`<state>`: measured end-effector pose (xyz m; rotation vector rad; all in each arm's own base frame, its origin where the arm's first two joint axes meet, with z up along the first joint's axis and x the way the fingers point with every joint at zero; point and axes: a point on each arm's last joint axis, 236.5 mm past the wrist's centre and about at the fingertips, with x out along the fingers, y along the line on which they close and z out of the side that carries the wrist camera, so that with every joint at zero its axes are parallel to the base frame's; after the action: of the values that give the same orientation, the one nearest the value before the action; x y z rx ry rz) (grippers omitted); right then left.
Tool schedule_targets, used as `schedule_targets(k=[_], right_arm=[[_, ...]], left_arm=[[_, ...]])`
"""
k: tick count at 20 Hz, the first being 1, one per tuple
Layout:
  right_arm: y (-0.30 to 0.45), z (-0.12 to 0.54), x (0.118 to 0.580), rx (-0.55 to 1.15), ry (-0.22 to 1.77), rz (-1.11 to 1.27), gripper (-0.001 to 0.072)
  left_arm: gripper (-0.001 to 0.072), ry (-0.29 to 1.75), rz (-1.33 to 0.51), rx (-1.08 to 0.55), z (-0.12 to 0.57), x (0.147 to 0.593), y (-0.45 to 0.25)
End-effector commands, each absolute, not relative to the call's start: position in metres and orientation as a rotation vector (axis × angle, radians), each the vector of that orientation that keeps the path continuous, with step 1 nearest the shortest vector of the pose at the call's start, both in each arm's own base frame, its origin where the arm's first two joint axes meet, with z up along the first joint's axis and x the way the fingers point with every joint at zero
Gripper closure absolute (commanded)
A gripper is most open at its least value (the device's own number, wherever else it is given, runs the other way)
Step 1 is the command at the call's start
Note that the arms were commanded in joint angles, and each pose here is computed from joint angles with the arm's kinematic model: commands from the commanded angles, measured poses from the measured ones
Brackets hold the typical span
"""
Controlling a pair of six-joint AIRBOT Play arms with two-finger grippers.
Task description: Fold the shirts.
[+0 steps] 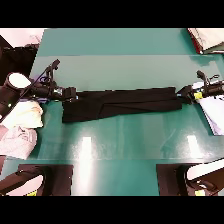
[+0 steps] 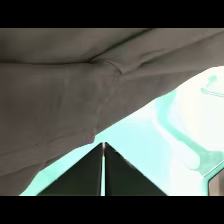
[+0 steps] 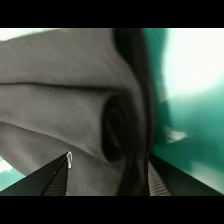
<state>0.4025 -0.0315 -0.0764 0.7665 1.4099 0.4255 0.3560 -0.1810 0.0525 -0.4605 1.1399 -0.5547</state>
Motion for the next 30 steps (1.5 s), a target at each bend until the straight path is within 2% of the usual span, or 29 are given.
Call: schedule_targets(k=[1,2,3,5,6,10,13,17,21,25,30], right_arm=[[-0.019,-0.092,0.41,0.775,1.406,0.449,0.0167],[-0.016,-0.093,0.414,0.763,1.4,0.446,0.0232],[-0.014,-0.093,0.417,0.754,1.391,0.442,0.04],[-0.008,-0.087,0.424,0.746,1.349,0.48,0.0668],[-0.003,-0.081,0.427,0.75,1.33,0.5,0.0689],[0.008,-0.033,0.439,0.745,1.222,0.541,0.0691],[0.026,0.025,0.446,0.663,1.14,0.586,0.0693],[0.081,0.11,0.451,0.521,1.07,0.716,0.0693],[0.156,0.173,0.446,0.387,0.993,0.853,0.0693],[0.222,0.21,0.427,0.287,0.936,0.976,0.0693],[0.273,0.215,0.405,0.246,0.938,1.071,0.0693]], left_arm=[[0.0678,1.144,-0.564,-0.456,0.052,0.354,-0.187],[0.0678,1.143,-0.563,-0.456,0.052,0.354,-0.186],[0.0678,1.143,-0.563,-0.456,0.052,0.354,-0.186],[0.0679,1.143,-0.563,-0.456,0.052,0.354,-0.186],[0.0679,1.144,-0.558,-0.463,0.052,0.355,-0.186],[0.068,1.078,-0.49,-0.525,0.059,0.376,-0.182],[0.068,1.087,-0.515,-0.516,0.06,0.389,-0.193],[0.068,1.118,-0.621,-0.439,0.049,0.41,-0.249],[0.068,1.224,-0.698,-0.383,-0.001,0.419,-0.311],[0.0679,1.316,-0.711,-0.374,-0.048,0.42,-0.347],[0.0679,1.292,-0.698,-0.404,-0.052,0.431,-0.35]])
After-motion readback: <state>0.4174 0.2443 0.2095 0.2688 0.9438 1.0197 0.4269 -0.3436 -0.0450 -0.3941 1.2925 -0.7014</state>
